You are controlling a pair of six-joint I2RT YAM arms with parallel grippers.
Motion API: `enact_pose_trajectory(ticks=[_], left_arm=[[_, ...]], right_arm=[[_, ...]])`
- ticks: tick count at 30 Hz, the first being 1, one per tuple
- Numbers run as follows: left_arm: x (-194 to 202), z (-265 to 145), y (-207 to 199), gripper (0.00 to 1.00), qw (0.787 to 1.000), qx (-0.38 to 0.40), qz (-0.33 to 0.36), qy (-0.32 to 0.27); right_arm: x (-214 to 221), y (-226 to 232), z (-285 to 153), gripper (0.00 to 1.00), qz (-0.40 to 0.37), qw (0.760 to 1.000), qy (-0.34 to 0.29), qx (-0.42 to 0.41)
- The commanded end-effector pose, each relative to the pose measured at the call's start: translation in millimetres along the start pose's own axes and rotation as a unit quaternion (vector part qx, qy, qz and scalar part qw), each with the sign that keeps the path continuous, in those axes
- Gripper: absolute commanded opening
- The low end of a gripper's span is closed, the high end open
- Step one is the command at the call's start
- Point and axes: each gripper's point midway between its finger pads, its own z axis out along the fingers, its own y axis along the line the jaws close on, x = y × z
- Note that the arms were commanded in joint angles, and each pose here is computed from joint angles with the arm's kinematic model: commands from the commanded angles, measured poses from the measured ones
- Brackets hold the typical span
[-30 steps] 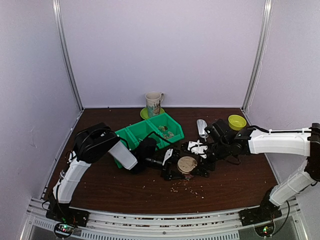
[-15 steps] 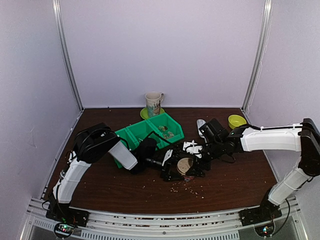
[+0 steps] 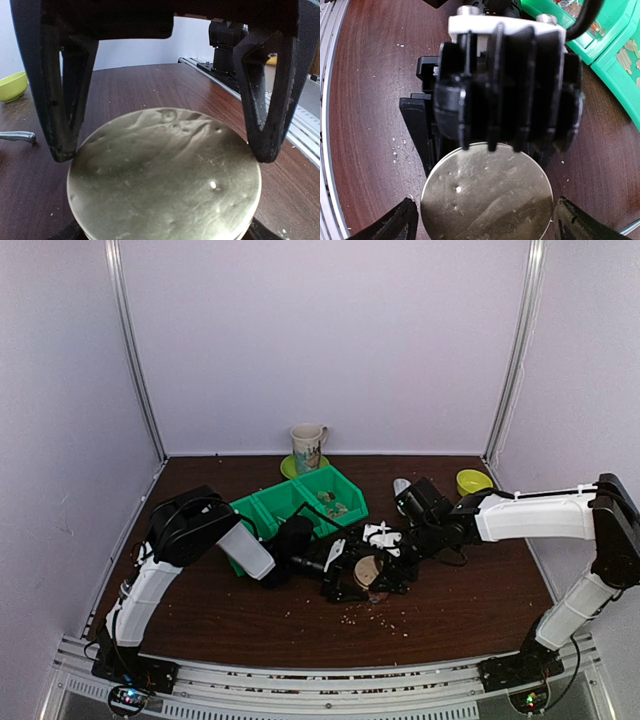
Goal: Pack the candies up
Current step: Screw the box lid onto the packing box.
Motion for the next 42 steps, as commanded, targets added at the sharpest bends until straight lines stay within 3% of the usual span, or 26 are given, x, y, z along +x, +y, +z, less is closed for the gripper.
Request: enact_pose_trajectory(ticks=[1, 24, 42], left_arm=[[20, 2, -4, 0.69, 0.999, 0.009, -0.031, 0.016], [23, 2, 3, 0.68, 0.999, -0.013, -0.035, 0.024], [31, 0, 22, 0.67, 0.996, -0.069, -0.036, 0.046]], right_arm=[[-11, 0, 0, 0.94, 0.002, 1.000, -0.009, -0.005], [-5, 0, 2, 0.86, 0.024, 1.000, 0.011, 0.003], [-8, -16, -8, 0.85, 0.071, 0.995, 0.001, 0.071]])
